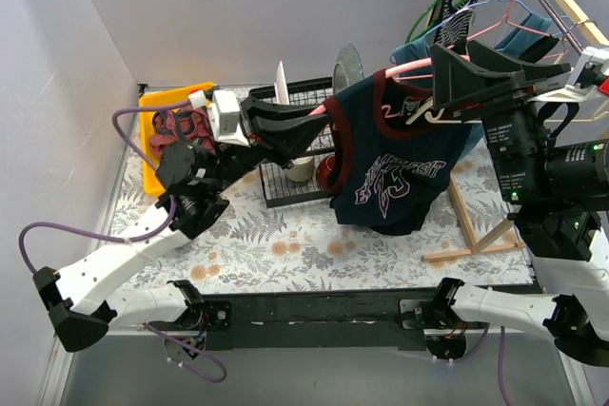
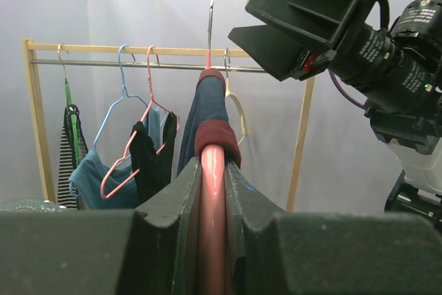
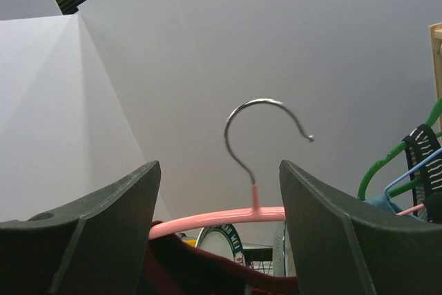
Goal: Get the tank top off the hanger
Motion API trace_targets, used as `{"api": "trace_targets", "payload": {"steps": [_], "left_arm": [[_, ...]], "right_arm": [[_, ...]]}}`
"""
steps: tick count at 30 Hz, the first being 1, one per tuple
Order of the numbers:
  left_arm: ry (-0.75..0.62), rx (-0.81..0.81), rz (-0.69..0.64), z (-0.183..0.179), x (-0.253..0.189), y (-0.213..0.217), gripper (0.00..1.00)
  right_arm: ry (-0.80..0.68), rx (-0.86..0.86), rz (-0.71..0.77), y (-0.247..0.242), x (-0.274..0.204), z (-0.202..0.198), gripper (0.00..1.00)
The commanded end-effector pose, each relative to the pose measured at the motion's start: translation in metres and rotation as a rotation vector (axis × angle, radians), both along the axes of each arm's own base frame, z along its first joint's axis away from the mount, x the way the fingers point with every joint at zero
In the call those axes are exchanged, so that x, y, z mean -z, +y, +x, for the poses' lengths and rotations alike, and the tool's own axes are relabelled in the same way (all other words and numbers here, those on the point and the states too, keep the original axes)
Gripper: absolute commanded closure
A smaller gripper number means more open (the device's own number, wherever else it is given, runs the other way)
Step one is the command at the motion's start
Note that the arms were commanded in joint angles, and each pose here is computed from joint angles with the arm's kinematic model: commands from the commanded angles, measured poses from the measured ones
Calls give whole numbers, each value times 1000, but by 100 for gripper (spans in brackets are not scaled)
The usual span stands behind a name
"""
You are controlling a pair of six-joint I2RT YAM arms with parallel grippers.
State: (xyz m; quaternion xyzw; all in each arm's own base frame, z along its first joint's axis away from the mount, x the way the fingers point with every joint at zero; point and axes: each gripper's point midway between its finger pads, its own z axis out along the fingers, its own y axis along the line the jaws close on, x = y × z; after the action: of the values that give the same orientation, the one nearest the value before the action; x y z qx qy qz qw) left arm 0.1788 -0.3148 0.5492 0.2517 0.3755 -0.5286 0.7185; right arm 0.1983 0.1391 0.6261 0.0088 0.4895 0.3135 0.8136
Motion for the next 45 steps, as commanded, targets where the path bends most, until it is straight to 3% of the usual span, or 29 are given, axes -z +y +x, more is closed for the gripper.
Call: {"api": "trace_targets", "payload": {"steps": [1,8,14,23,26,31,33,34,37,43,44,45], "left_arm": [[-46,-61,-102,-17,-28,42,100],[-39,-47,-95,-24,-22,47,100],[-38,-7,-104,-34,-15,51,100],[-34,10,-115,-40,-8,56,100],[-35,25,-99,-44,-6,55,100],[-35,30,-95,-48,-6,59,100],[-20,20,-81,-46,-3,59,80],[-14,13,-75,-45,-1,59,57],[22,-43,-41,-38,6,65,34],[117,-149,120,-19,9,67,21],[109,-145,109,-24,-6,72,13],[108,-119,134,-27,-4,67,11]], "right_arm": [[7,44,19,-10,-8,2,26],[32,-29,-40,23,11,10,29],[60,-2,-45,29,25,20,39],[70,6,-54,35,36,26,68],[76,20,-49,34,40,29,96],[45,7,-58,36,33,25,99],[28,-1,-78,38,31,24,99],[23,-3,-69,37,29,22,99],[-9,-10,-92,38,23,19,99],[-76,-189,-207,70,29,-1,99],[-49,-195,-232,74,41,2,99],[-39,-190,-230,73,44,2,99]]}}
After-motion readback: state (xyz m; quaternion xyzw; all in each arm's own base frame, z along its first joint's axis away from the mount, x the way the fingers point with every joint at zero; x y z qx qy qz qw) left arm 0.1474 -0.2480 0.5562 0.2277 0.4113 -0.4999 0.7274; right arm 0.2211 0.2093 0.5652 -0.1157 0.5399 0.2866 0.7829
